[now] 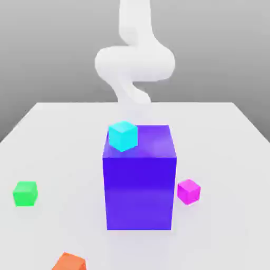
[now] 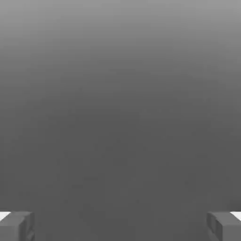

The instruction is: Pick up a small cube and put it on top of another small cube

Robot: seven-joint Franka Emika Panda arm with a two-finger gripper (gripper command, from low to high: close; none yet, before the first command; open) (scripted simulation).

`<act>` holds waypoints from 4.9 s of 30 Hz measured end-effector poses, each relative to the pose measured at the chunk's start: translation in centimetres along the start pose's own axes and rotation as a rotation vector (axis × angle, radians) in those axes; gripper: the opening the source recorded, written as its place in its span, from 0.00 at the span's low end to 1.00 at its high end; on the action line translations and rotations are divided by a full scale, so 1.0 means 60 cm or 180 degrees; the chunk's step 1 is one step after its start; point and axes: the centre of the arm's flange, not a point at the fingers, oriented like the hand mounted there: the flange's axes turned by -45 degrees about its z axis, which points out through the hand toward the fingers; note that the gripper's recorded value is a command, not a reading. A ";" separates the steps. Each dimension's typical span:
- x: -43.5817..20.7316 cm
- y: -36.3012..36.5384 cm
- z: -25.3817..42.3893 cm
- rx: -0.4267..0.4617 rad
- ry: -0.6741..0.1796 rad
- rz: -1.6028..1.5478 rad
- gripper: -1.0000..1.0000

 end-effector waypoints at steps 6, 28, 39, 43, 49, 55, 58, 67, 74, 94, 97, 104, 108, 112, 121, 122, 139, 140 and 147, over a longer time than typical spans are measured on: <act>-0.074 -0.063 0.185 0.0384 -0.0440 -0.1176 0.50; -0.616 -0.314 0.468 0.2316 -0.1316 -0.5756 0.50; -0.633 -0.323 0.503 0.2476 -0.1265 -0.5907 0.50; -0.637 -0.324 0.516 0.2481 -0.1242 -0.5904 0.50; -0.649 -0.324 0.533 0.2465 -0.1228 -0.5901 0.50; -0.671 -0.324 0.545 0.2440 -0.1241 -0.5909 0.50; -0.685 -0.323 0.549 0.2426 -0.1262 -0.5914 0.50; -0.713 -0.322 0.553 0.2412 -0.1321 -0.5921 0.00; -0.693 -0.323 0.551 0.2425 -0.1280 -0.5916 0.00; -0.633 -0.322 0.505 0.2481 -0.1269 -0.5899 0.00; -0.633 -0.321 0.495 0.2473 -0.1287 -0.5906 0.00; -0.637 -0.317 0.473 0.2431 -0.1328 -0.5917 0.00; -0.568 -0.298 0.513 0.2012 -0.1490 -0.5376 0.00; -0.480 -0.273 0.563 0.1508 -0.1607 -0.4760 0.00; -0.303 -0.094 0.636 0.0552 -0.1932 -0.3723 0.00; -0.299 -0.057 0.638 0.0532 -0.2017 -0.3688 0.00; -0.469 0.383 0.515 0.1349 -0.2588 -0.3724 0.00; -0.482 0.393 0.506 0.1404 -0.2547 -0.3765 0.00; -0.577 0.441 0.446 0.1740 -0.2193 -0.4080 0.00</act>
